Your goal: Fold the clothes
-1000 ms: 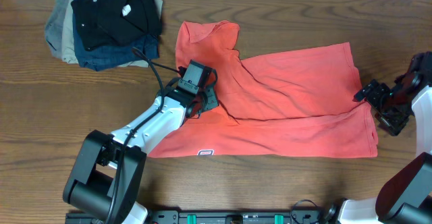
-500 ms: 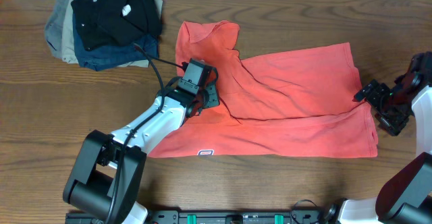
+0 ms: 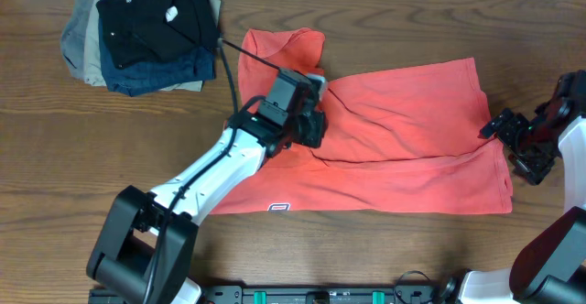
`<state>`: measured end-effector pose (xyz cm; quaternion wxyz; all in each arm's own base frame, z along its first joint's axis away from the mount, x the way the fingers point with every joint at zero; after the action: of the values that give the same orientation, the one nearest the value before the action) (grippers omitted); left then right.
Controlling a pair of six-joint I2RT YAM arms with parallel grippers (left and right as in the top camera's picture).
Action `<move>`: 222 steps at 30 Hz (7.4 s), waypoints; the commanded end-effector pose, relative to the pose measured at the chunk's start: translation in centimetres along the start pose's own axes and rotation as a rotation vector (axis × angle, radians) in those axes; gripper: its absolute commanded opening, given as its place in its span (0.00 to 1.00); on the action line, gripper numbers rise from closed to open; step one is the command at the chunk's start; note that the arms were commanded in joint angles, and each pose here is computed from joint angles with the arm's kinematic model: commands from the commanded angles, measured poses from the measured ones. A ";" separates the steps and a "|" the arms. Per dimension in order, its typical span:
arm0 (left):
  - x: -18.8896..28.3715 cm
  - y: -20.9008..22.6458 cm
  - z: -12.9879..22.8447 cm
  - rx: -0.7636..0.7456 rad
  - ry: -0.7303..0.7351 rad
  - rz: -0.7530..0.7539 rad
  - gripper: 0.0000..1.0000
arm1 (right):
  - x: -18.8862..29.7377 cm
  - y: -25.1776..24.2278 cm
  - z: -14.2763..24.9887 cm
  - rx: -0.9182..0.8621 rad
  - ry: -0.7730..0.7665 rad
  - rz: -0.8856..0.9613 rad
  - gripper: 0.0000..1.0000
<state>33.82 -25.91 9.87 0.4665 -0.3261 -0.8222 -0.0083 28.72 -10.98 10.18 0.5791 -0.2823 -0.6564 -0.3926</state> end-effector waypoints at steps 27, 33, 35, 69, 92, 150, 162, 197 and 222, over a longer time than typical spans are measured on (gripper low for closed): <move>8.5 16.9 8.2 0.431 0.227 -0.190 0.84 | -0.9 -0.5 1.3 0.041 0.026 0.051 0.98; 6.4 16.8 9.2 0.400 0.271 -0.115 0.83 | -1.0 -0.1 1.5 0.056 0.026 0.049 0.97; 5.9 17.0 9.3 0.401 0.272 -0.113 0.77 | -1.0 0.1 1.6 0.062 0.026 0.049 0.98; 4.8 16.8 7.4 0.377 0.183 -0.041 0.06 | -1.1 0.6 1.8 0.080 0.023 0.045 0.98; 4.1 16.5 -0.6 0.406 -0.119 -0.005 0.55 | -1.1 0.4 2.0 0.079 0.031 0.050 0.98; 1.4 15.6 -2.0 0.442 -0.151 -0.132 0.43 | -1.6 3.0 4.5 0.260 0.044 0.058 0.99; 6.5 8.2 3.4 0.492 0.124 -0.066 0.28 | -1.5 4.5 6.4 0.299 0.126 -0.027 0.70; -1.4 7.0 13.2 0.510 0.499 -0.195 0.07 | -9.0 6.5 20.3 0.405 0.282 -0.039 0.01; -1.4 7.0 13.3 0.531 0.501 -0.207 0.07 | -9.6 5.2 16.4 0.370 0.056 0.093 0.03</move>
<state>28.07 -18.68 0.78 0.7093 -0.1433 -0.6827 0.1011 25.83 7.16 1.60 0.6647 -0.1674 -0.6822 -0.2542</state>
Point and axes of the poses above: each gripper's point midway between its finger pads, its own x axis back along the fingers, its own y axis along the line the jaws close on, z = x × y, the point moved 1 cm from there along x, back along the fingers, and after that the axes turned 9 degrees about -x, right-handed, at the moved point
